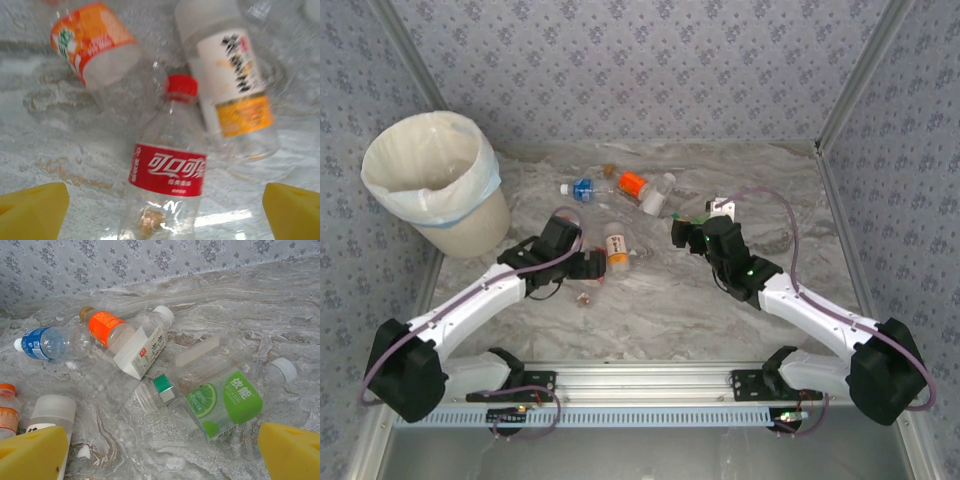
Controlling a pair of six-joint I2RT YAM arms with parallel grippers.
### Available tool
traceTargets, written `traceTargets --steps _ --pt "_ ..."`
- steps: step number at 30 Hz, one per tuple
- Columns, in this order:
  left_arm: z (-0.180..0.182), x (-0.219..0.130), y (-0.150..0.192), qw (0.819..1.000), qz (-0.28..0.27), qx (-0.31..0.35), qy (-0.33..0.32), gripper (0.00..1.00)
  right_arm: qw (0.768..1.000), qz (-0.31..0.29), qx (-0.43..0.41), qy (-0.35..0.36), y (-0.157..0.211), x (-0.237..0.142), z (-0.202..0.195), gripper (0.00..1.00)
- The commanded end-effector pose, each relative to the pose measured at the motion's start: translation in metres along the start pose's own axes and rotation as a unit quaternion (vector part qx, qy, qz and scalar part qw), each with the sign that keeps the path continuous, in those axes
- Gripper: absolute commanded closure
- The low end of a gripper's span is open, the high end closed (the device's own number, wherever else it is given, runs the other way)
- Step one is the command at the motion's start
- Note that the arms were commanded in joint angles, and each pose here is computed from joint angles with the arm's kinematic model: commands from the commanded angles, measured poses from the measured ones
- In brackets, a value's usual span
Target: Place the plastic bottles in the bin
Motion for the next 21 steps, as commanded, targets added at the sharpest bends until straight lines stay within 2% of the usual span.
traceTargets --steps 1,7,11,17,21 --pt "-0.004 0.02 0.013 0.999 0.034 0.03 0.02 0.01 1.0 -0.008 0.016 0.002 -0.008 0.001 -0.001 0.0" --pt "-0.009 0.044 0.03 0.995 0.065 0.067 0.023 0.06 1.0 -0.003 0.015 0.005 -0.006 0.0 -0.002 0.0" --pt "-0.004 0.06 0.04 0.994 0.082 0.073 -0.003 0.15 1.0 -0.001 0.016 0.008 -0.004 0.001 -0.003 0.0" --pt "0.003 0.07 0.043 0.992 0.061 0.1 -0.05 0.25 1.0 0.0 0.017 0.01 -0.004 0.002 -0.004 0.0" --pt "0.004 0.069 0.045 0.992 0.058 0.096 -0.051 0.36 1.0 0.001 0.017 0.01 -0.004 0.002 -0.004 0.0"
Point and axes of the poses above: each hand's point on the last joint's axis, 136 mm out from that joint toward the fingers, its own x axis out along the fingers, its own z axis along the line the jaws close on, y = z × x, the point moved 5 cm from there along -x, back along the fingers, and after that the axes turned 15 degrees about -x, right-handed, at the moved point
